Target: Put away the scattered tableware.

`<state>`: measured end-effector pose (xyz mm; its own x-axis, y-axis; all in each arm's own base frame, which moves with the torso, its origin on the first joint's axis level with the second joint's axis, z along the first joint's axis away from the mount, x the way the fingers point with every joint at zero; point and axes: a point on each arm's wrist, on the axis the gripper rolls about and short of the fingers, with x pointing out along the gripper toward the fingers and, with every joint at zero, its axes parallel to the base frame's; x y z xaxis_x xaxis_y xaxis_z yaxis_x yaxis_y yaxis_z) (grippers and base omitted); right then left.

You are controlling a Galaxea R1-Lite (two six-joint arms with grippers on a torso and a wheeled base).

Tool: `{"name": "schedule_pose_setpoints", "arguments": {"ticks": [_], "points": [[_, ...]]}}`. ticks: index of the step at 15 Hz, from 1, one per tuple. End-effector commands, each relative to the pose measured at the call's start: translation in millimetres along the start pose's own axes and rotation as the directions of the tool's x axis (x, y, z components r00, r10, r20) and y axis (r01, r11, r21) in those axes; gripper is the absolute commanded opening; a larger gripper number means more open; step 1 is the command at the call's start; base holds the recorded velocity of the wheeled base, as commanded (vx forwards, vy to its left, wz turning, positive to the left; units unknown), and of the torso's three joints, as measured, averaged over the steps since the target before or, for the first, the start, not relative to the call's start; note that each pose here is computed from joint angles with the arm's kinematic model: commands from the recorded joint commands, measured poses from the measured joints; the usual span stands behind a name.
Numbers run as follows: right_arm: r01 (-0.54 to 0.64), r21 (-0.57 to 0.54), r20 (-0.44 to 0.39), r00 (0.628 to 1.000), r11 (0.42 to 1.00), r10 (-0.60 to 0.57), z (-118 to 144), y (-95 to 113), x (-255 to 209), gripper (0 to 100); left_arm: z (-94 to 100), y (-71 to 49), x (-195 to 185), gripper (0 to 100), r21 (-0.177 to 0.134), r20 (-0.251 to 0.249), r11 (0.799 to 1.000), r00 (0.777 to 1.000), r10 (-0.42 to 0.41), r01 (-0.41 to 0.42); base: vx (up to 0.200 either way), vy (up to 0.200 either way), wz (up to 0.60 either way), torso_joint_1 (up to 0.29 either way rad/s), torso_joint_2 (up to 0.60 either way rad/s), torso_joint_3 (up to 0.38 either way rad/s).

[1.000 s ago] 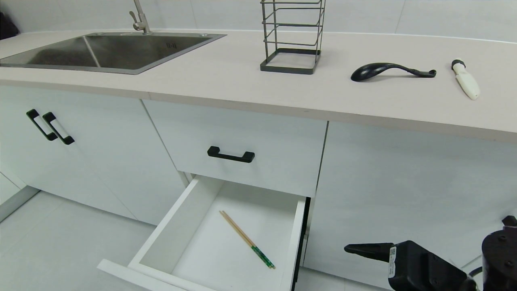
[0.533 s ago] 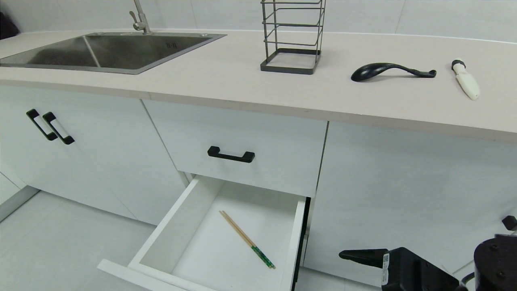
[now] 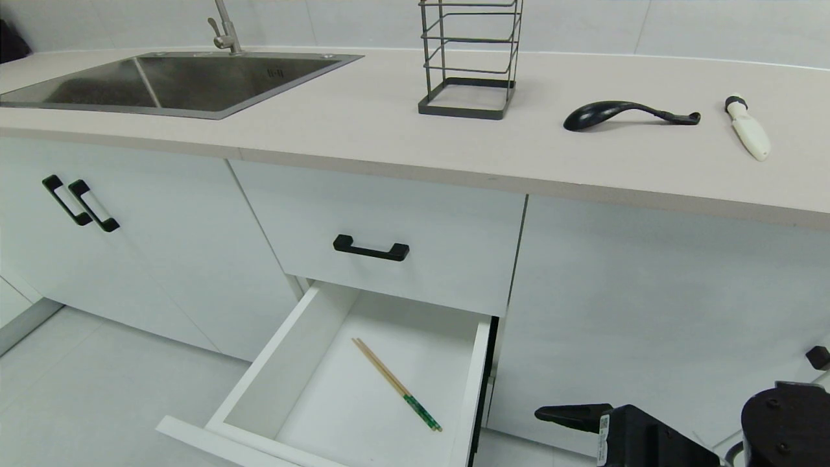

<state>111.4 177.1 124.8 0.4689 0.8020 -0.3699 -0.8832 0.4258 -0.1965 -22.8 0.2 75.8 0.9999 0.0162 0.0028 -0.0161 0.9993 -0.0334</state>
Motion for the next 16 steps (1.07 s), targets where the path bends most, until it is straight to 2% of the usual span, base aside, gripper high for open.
{"name": "schedule_pose_setpoints", "arguments": {"ticks": [1, 12, 16], "points": [[-0.003, -0.001, -0.009, 1.000, 1.000, 0.003, -1.2, 0.3, 1.9, 100, 0.0, 0.0, 0.0, 100, 0.000, 0.000, 1.000, 1.000, -0.001, 0.001, 0.000, 0.000, 0.00, 0.000, 0.00, 0.000], [-0.010, -0.006, -0.015, 1.000, 1.000, 0.010, -2.2, 2.8, 2.3, 100, 0.0, 0.0, 0.0, 100, 0.000, 0.000, 1.000, 1.000, -0.001, 0.001, 0.000, 0.000, 0.00, 0.000, 0.00, 0.000], [-0.011, -0.006, -0.013, 1.000, 1.000, 0.011, -1.7, 3.0, 2.4, 100, 0.0, 0.0, 0.0, 100, 0.000, 0.000, 1.000, 1.000, 0.001, -0.001, 0.000, 0.000, 0.00, 0.157, -0.11, -0.043]]}}
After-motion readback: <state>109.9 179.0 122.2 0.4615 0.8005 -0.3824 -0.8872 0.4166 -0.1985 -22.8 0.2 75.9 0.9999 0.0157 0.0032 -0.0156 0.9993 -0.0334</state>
